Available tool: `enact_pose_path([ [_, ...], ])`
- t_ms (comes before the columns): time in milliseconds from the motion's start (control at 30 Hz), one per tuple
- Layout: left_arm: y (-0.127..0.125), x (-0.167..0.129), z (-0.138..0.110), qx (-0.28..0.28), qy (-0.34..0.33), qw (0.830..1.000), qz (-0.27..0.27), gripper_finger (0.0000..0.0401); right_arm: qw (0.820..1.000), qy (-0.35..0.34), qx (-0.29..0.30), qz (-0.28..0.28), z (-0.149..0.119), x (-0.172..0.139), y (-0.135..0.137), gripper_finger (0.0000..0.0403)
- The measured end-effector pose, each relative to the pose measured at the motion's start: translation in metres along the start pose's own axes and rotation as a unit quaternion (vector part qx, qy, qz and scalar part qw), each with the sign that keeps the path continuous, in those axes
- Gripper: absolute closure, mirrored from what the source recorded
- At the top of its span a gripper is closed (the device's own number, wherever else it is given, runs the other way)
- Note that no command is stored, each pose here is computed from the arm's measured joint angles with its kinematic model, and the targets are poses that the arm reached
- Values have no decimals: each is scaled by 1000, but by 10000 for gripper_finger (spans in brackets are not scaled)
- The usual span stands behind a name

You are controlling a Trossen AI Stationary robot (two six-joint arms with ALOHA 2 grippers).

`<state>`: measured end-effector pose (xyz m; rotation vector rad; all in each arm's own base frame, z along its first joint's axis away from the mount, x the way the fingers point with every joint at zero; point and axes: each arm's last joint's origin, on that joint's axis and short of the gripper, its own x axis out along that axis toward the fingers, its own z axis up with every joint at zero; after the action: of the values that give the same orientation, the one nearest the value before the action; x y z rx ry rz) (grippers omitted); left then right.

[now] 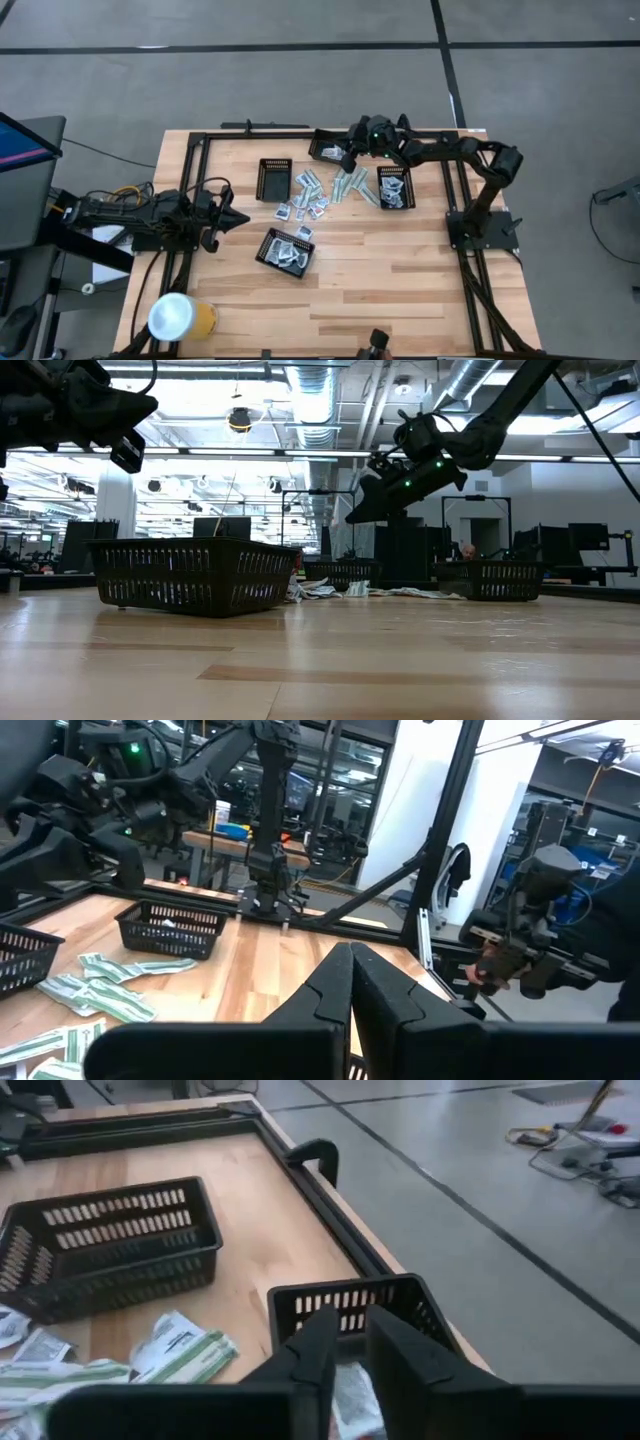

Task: Pick & Place First Aid Supplies
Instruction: Put the orange ointment pack into the top black bin

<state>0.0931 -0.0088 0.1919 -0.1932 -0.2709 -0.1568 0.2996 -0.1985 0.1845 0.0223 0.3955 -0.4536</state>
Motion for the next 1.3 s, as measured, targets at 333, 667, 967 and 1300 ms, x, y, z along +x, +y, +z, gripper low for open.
enact_pose_path([
  [333, 4, 0, 1, 7, -4, 1000, 23, 393, 999, -27, -34, 31, 19, -10, 47, 316],
  [667, 20, -3, 4, 31, -18, 994, 104, 393, 988, -31, -73, 130, 22, -20, 121, 316],
  [967, 20, -3, 4, 31, -19, 994, 104, 393, 977, 42, -103, 180, -14, -9, 160, 316],
  [1300, 20, -3, 4, 31, -18, 994, 104, 393, 976, 100, -132, 144, -50, 13, 157, 316],
])
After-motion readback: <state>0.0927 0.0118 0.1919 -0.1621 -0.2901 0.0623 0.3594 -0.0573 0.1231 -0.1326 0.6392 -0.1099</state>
